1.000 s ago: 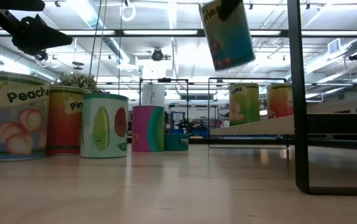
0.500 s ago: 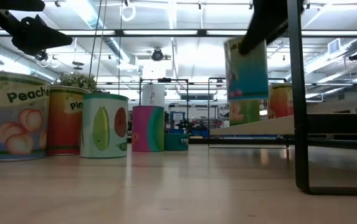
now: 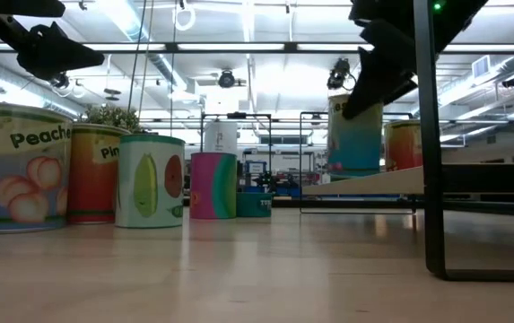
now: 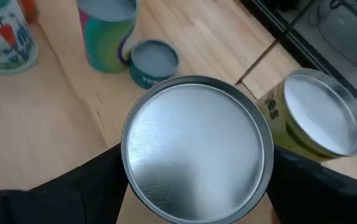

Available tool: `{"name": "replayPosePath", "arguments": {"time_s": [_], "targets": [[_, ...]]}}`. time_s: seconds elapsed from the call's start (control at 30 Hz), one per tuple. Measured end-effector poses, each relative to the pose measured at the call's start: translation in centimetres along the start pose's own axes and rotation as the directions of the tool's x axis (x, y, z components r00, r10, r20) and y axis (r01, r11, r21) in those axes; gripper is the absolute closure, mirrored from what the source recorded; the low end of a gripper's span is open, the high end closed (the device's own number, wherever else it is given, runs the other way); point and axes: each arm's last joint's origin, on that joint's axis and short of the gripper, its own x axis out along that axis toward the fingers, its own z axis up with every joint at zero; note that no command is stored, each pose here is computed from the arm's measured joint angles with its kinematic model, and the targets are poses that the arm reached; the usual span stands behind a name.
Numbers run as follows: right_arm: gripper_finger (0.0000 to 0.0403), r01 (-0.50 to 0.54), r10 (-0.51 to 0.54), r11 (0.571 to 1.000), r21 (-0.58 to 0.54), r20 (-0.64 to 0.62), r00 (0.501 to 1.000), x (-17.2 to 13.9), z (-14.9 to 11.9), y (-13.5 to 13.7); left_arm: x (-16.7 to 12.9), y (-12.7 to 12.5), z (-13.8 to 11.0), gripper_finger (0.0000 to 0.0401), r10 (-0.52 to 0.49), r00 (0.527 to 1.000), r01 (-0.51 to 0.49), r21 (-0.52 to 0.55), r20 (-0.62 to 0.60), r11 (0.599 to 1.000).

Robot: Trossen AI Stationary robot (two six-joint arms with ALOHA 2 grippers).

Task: Pick and place cans onto a shelf
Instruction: Put the canned cherries on the shelf

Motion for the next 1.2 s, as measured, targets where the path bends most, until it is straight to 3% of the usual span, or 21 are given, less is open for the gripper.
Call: {"name": "replayPosePath", "arguments": {"time_s": [0.37, 0.7, 1.2], "targets": [[0.0038, -0.046, 0.050, 0.998, 0.034, -0.111, 0.993, 1.6, 0.7, -1.0, 0.0, 0.0, -0.1, 0.0016, 0.002, 1.000, -0.002, -0.007, -0.006, 1.000], [0.0022, -0.005, 0.007, 1.000, 0.011, -0.153, 0.988, 2.4, 0.9, -2.1, 0.0, 0.1, -0.2, 0.0016, 0.005, 1.000, -0.005, -0.001, -0.012, 1.000], [0.0025, 0.013, -0.020, 0.999, -0.036, -0.216, 0.976, -0.6, 4.4, -3.1, 0.0, 0.1, -0.2, 0.0016, 0.005, 1.000, -0.005, -0.002, -0.011, 1.000]]}}
